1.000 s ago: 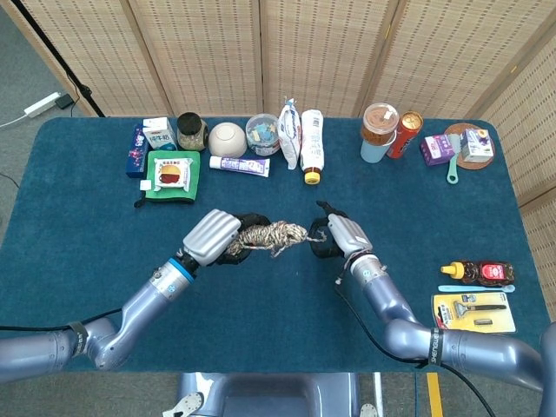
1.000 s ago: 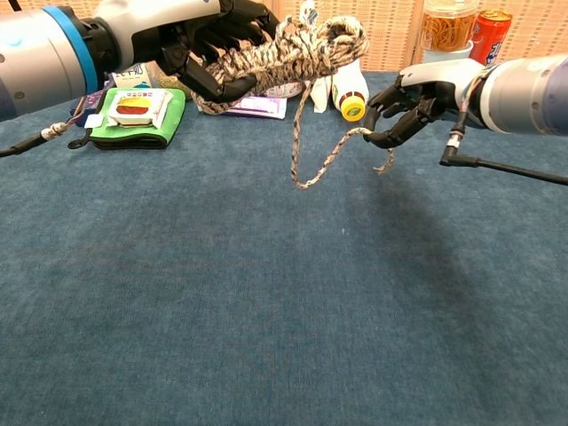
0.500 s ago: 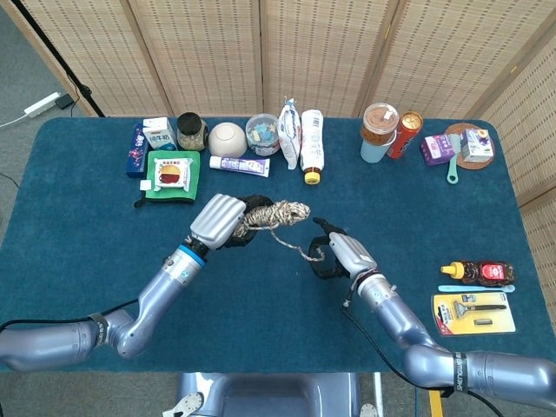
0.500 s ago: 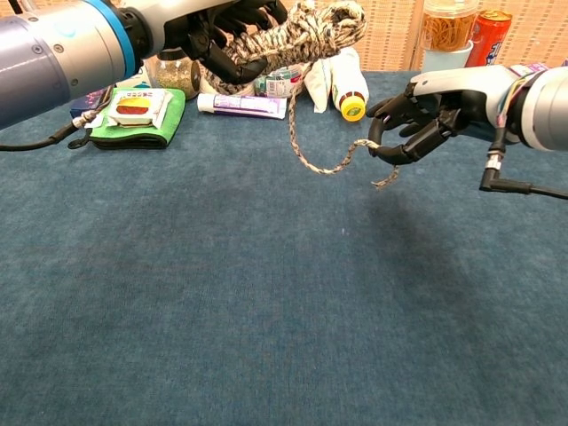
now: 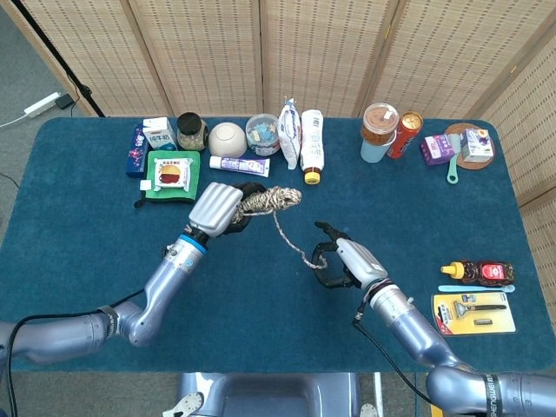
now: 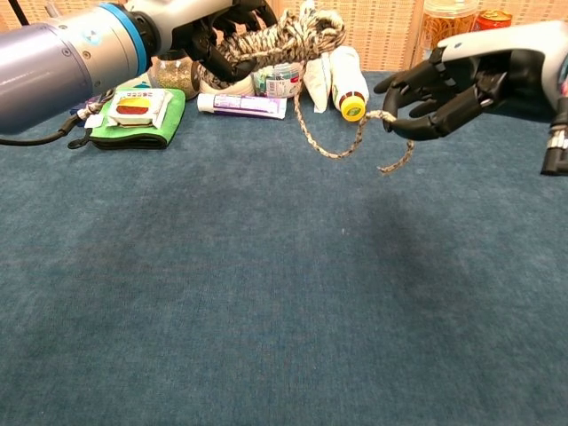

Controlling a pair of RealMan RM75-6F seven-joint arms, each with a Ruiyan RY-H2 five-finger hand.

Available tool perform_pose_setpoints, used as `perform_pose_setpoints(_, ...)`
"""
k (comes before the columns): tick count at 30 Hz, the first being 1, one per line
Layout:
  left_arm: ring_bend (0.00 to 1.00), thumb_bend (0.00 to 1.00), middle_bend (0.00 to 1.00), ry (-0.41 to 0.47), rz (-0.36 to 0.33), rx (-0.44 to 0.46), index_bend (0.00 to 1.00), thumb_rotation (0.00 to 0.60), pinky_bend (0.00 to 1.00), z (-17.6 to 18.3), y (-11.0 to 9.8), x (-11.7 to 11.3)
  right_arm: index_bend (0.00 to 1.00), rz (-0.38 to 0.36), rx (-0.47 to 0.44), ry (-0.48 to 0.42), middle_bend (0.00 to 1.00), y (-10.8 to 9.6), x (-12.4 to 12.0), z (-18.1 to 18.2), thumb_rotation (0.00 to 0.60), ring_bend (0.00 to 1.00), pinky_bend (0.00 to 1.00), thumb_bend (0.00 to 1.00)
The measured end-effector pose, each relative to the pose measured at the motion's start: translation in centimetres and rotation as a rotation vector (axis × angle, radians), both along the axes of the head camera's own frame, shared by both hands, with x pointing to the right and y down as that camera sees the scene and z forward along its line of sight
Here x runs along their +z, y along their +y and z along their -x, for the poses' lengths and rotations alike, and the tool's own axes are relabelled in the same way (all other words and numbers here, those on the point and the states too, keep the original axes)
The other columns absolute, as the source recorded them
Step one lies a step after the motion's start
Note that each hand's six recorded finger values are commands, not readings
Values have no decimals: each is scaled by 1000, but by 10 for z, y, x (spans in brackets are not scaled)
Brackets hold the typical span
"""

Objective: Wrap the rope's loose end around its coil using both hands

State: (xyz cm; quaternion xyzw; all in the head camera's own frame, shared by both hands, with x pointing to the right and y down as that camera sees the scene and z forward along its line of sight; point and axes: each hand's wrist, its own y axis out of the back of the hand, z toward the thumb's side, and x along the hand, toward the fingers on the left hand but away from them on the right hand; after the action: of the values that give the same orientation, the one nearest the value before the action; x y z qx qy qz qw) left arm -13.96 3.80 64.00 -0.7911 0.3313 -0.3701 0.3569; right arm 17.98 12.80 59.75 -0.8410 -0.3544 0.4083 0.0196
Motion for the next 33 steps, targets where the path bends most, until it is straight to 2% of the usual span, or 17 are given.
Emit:
perform_pose_setpoints(9, 501, 644, 404, -55, 6, 10, 509, 600, 695, 0, 4, 22, 696, -1, 9, -63, 37, 1, -38, 8, 600, 0, 0, 585)
perform_pose_setpoints(15, 501, 644, 404, -64, 7, 44, 509, 600, 695, -7, 12, 31, 696, -22, -24, -79, 37, 7, -55, 23, 600, 0, 0, 585)
perform_pose_setpoints(23, 501, 645, 404, -95, -17, 83, 509, 600, 695, -12, 18, 37, 696, -42, -63, -101, 37, 7, -65, 52, 600, 0, 0, 585)
perform_pose_setpoints(33, 501, 646, 404, -162, -85, 178, 509, 600, 695, -16, 31, 44, 697, -62, -55, -101, 38, -10, -74, 87, 600, 0, 0, 585)
